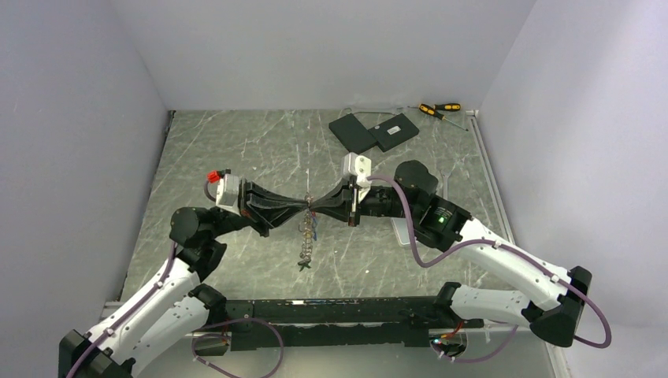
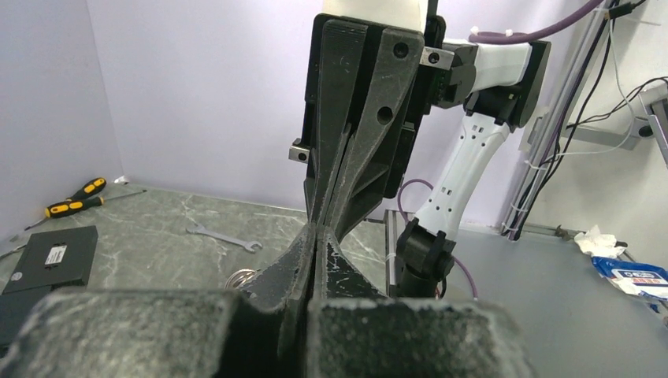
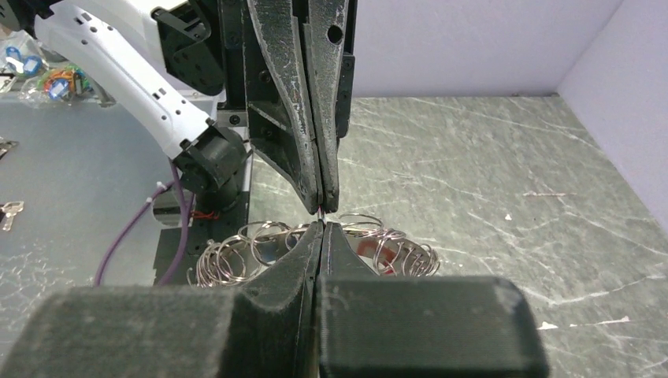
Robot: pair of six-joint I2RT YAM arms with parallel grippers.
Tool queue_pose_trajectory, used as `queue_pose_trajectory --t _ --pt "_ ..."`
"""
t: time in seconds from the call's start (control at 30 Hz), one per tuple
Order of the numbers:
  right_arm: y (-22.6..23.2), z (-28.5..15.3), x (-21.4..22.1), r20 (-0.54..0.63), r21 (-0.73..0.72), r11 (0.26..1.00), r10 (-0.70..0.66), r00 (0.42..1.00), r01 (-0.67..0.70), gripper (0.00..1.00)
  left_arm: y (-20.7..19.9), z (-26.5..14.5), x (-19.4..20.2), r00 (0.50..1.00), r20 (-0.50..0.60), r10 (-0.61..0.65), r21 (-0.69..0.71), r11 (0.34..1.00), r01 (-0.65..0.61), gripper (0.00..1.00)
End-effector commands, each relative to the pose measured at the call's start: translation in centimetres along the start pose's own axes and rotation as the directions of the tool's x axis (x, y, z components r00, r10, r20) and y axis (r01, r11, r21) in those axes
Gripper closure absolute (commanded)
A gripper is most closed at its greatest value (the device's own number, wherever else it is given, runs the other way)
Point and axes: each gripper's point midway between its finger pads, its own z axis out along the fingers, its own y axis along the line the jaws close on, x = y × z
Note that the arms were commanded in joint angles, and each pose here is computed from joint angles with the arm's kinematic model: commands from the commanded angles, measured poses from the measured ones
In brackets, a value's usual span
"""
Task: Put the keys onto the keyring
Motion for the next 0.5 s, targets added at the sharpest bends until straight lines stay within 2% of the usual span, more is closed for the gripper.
queue_pose_trajectory --t 0.0,0.33,0.47 --pt "0.1 -0.4 -3.3 0.044 -0.001 0.998 -0.069 0.997 0.069 1.0 -0.1 0.0 -0.8 0.999 -0.017 0.04 -0.018 0.999 -0.04 0.94" --pt "-0.1 -0.9 -2.4 -0.02 0.008 0.996 -0.087 0.996 0.087 1.0 -0.2 -1.0 0.7 0.988 -0.15 0.047 -0.042 0.998 -0.054 0.81" --pt "-0.2 -1.0 -2.2 -0.036 0.01 0.996 -0.091 0.995 0.091 1.0 0.0 -1.3 1.0 0.974 -0.216 0.071 -0.053 0.995 -0.085 0.71"
